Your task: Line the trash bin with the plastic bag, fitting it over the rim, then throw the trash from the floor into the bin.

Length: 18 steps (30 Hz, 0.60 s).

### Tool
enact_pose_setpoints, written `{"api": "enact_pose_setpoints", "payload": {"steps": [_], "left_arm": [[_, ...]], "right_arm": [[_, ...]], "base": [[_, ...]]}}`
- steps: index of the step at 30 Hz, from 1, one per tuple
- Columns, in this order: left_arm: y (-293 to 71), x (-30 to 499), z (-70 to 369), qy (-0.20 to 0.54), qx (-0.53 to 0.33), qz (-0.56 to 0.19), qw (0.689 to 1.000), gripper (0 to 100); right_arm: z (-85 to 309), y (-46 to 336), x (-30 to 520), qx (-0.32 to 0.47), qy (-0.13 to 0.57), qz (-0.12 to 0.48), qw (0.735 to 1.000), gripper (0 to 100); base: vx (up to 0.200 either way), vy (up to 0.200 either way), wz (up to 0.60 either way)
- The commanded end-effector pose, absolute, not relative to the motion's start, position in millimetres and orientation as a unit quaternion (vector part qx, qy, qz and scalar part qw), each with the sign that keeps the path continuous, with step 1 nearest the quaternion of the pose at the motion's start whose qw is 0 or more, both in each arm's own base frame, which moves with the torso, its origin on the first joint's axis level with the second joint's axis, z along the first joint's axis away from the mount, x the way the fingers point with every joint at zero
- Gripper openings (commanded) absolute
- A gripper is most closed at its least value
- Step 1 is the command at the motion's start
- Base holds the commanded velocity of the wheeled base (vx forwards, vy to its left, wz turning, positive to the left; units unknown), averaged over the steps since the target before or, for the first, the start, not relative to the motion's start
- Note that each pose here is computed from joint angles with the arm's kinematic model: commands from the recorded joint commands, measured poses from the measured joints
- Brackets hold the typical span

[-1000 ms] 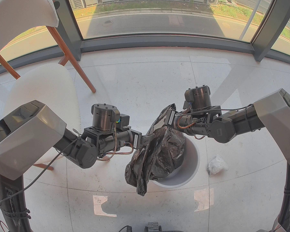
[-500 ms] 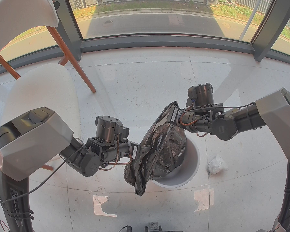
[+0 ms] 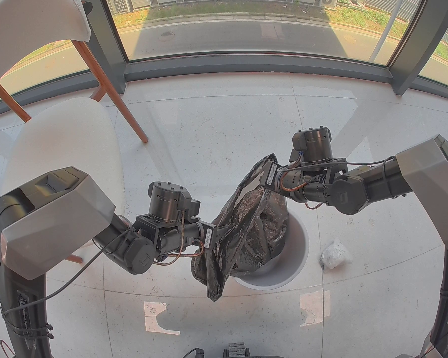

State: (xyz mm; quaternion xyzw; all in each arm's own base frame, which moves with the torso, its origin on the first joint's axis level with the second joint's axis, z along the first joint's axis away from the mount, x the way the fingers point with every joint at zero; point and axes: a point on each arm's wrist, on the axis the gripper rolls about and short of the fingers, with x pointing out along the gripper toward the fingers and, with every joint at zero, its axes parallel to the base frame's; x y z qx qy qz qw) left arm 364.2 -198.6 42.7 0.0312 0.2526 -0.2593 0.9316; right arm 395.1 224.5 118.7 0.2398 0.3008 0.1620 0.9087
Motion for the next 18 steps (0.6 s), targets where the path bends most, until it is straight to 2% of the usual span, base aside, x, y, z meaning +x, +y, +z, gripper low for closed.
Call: {"api": "enact_pose_setpoints", "payload": {"steps": [1,10,18], "left_arm": [[-199.0,364.1,42.1,0.253,0.031,-0.260,0.931,0],[-199.5,367.4,45.9,0.246,0.028,-0.262,0.933,0],[-211.0,395.9,94.6,0.158,0.003,-0.265,0.951,0]], "right_arm": [[119.2,224.7,393.7,0.239,0.301,0.162,0.909,0],[121.1,217.8,384.4,0.233,0.309,0.159,0.908,0],[119.8,176.7,352.4,0.200,0.349,0.166,0.900,0]], "base": [[0.000,0.000,0.00],[0.000,0.000,0.00],[0.000,0.000,0.00]]}}
